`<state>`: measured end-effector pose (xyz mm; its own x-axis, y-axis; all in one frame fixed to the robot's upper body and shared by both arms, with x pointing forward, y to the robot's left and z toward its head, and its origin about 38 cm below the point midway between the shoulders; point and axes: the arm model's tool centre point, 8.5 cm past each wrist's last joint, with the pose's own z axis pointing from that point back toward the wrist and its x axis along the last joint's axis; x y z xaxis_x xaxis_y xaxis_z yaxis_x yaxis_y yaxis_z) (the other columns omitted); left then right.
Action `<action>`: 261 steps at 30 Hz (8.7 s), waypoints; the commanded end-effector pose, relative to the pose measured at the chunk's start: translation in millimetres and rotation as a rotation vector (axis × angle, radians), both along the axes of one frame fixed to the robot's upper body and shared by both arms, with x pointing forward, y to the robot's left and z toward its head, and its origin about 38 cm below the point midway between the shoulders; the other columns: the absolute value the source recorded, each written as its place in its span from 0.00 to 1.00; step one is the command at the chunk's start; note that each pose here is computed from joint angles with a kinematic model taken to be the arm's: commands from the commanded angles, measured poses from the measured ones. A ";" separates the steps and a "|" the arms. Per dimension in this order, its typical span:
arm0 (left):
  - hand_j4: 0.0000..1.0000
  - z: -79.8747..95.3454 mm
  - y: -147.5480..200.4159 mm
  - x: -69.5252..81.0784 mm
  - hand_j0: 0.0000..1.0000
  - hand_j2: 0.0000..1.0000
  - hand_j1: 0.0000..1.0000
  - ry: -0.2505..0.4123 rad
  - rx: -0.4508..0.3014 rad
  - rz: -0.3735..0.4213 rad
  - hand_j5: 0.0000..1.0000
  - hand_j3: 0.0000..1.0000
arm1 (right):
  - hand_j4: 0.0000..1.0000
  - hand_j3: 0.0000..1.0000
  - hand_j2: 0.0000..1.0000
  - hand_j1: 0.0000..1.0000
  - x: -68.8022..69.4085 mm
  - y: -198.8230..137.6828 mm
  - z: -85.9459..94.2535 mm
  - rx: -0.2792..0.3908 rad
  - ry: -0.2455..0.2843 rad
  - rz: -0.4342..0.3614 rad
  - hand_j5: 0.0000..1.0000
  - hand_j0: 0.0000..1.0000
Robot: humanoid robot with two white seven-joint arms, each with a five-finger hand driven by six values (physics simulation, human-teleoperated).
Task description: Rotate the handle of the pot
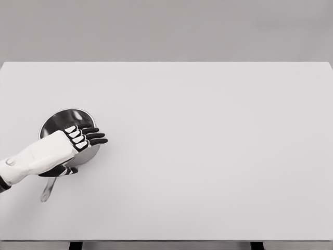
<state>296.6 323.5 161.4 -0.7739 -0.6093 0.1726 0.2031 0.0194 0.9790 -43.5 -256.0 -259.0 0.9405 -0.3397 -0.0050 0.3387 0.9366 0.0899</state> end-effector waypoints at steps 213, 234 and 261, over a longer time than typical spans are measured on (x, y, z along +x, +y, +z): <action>1.00 40.9 93.5 -11.1 1.00 1.00 1.00 -0.040 0.150 0.186 1.00 1.00 | 1.00 1.00 1.00 1.00 0.0 0.0 0.0 0.000 0.000 0.000 1.00 1.00; 1.00 48.0 105.7 -5.2 1.00 1.00 1.00 -0.061 0.157 0.223 1.00 1.00 | 1.00 1.00 1.00 1.00 0.0 0.0 0.0 0.000 0.000 0.000 1.00 1.00; 1.00 41.5 130.6 -0.7 1.00 1.00 1.00 -0.048 0.164 0.304 1.00 1.00 | 1.00 1.00 1.00 1.00 0.0 0.0 0.0 0.000 0.000 0.000 1.00 1.00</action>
<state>296.0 451.4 204.5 -0.5663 -0.8241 0.0130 0.1618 -0.0956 0.9822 -43.5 -256.0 -259.0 0.9405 -0.3396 -0.0050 0.3387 0.9366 0.0899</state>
